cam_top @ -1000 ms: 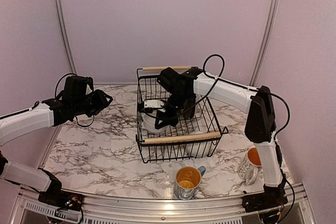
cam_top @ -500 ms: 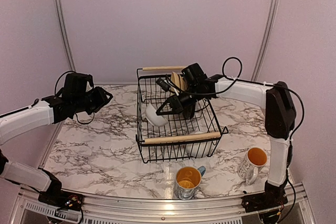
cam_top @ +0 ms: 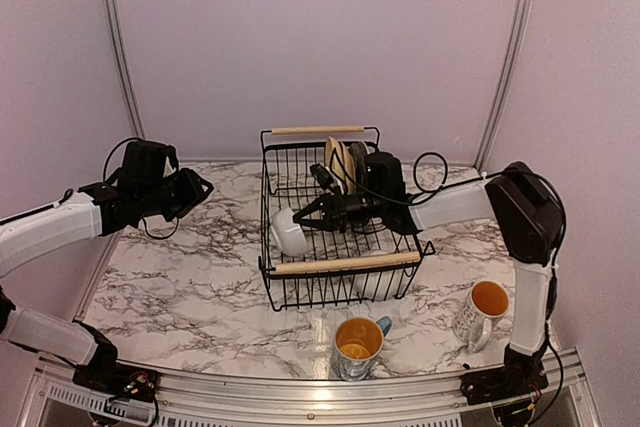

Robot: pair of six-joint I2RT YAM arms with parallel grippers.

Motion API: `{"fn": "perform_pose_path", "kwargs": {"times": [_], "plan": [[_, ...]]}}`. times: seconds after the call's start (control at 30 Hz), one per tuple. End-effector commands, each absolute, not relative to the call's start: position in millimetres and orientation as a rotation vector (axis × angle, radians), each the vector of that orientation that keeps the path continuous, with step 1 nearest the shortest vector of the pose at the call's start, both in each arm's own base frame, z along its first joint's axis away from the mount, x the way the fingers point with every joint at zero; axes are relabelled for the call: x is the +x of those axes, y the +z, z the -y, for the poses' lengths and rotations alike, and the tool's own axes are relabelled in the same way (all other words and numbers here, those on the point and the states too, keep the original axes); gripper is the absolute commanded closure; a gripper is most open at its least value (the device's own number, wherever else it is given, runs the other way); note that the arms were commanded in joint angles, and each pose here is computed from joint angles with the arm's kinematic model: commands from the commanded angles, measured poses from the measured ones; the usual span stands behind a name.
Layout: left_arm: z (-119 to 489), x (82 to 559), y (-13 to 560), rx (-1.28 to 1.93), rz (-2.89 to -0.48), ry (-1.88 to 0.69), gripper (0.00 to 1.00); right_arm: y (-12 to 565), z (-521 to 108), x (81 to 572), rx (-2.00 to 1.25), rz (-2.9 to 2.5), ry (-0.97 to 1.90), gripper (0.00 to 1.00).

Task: Load the mixed dishes into the dish rack
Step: Turn the bowl upside down over the dish rack.

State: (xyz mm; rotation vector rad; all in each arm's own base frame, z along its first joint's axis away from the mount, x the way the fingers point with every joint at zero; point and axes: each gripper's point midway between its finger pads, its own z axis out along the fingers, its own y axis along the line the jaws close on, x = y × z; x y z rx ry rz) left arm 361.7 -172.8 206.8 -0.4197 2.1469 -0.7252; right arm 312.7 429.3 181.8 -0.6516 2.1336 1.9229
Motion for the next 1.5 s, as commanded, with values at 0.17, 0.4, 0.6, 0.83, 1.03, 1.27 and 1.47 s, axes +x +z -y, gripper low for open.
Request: {"fn": "perform_pose_path", "kwargs": {"times": [0.17,0.4,0.6,0.83,1.03,1.27,1.47], "plan": [[166.3,356.1,204.4,-0.414,-2.156,-0.685,0.61,200.4,-430.6,337.3,-0.378,-2.054,2.088,1.0],[164.3,354.1,203.1,-0.417,-2.156,-0.679,0.61,178.4,-428.7,341.6,-0.246,-2.177,2.053,1.0],[162.8,350.4,200.5,-0.425,-2.154,-0.687,0.61,159.4,-425.7,344.0,-0.15,-2.279,1.994,1.0],[159.4,345.3,201.8,-0.436,-2.144,-0.691,0.61,126.9,-419.6,344.5,0.057,-2.405,1.964,1.0],[155.0,340.4,201.2,-0.448,-2.136,-0.687,0.61,98.5,-409.7,339.4,0.155,-2.525,1.864,1.0],[155.4,339.7,200.5,-0.451,-2.134,-0.696,0.6,95.1,-396.4,345.6,0.08,-2.596,1.667,0.9],[159.2,341.7,199.9,-0.442,-2.133,-0.714,0.6,94.2,-384.8,349.9,-0.009,-2.629,1.488,0.82]]}}
